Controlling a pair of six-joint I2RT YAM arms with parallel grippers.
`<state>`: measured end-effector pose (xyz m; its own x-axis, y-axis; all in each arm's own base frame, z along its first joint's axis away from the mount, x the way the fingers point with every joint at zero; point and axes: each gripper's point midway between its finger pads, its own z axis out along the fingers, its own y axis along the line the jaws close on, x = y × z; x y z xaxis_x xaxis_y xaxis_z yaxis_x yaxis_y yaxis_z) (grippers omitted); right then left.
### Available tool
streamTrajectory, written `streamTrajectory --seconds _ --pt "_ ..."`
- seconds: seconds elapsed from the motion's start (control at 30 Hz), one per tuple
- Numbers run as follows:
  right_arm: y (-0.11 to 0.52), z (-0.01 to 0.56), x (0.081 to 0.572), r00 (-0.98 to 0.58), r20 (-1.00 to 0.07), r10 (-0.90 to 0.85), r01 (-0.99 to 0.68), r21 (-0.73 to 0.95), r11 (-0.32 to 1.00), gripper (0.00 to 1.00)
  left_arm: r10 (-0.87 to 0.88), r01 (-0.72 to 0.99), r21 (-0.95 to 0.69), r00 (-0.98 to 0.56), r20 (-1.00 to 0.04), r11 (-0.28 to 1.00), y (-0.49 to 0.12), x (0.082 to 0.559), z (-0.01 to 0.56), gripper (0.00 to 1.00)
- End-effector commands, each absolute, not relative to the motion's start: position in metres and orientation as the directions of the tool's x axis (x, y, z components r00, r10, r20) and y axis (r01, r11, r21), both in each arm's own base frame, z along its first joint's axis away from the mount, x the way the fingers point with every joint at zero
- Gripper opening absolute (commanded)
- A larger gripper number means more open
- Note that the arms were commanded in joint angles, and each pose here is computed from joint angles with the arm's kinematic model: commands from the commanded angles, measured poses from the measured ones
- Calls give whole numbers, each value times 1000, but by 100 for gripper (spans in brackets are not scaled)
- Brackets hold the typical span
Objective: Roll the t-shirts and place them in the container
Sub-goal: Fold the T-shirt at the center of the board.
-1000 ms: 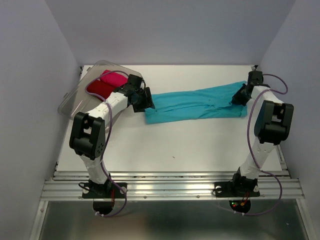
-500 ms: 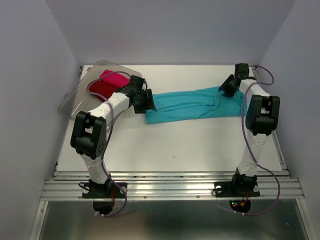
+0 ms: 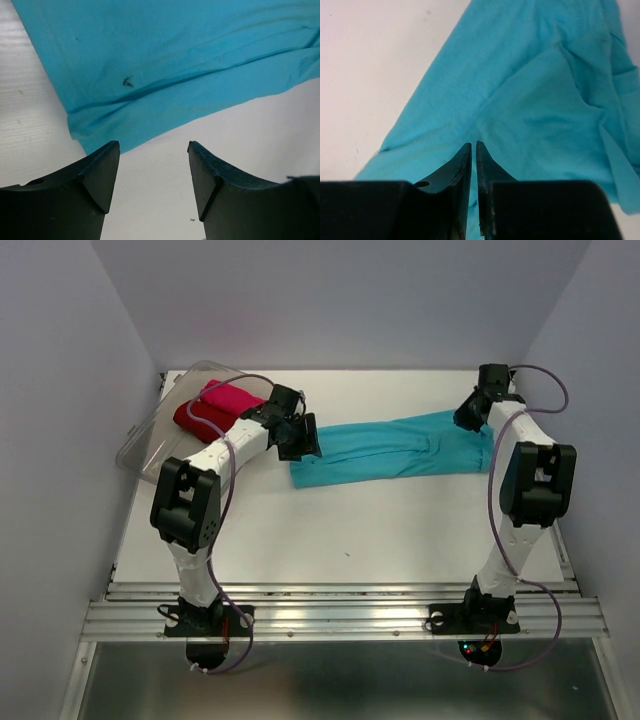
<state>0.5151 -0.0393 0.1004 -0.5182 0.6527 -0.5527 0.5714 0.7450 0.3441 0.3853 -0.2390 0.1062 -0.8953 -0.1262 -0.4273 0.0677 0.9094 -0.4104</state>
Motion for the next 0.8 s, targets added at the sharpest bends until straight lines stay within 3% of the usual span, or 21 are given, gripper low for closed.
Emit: streamTrajectory --seconds 0.0,0.23,0.47,0.57,0.77 --pt "-74 113 480 -472 -593 653 643 275 715 13 -95 119 -403 -876 -473 907 -247 401 120 67" --pt "-120 96 422 -455 -551 699 738 206 643 15 -48 129 -377 -903 -426 917 -252 402 97 67" --pt "-132 105 401 -465 -573 675 736 174 654 38 -47 107 -381 -926 -374 919 -243 373 73 66" --pt "-132 102 398 -487 -565 666 729 156 666 39 -46 105 -370 -926 -376 923 -238 364 72 66" --pt "-134 98 393 -470 -537 701 739 194 645 45 -91 48 -304 -899 -428 952 -210 351 81 77"
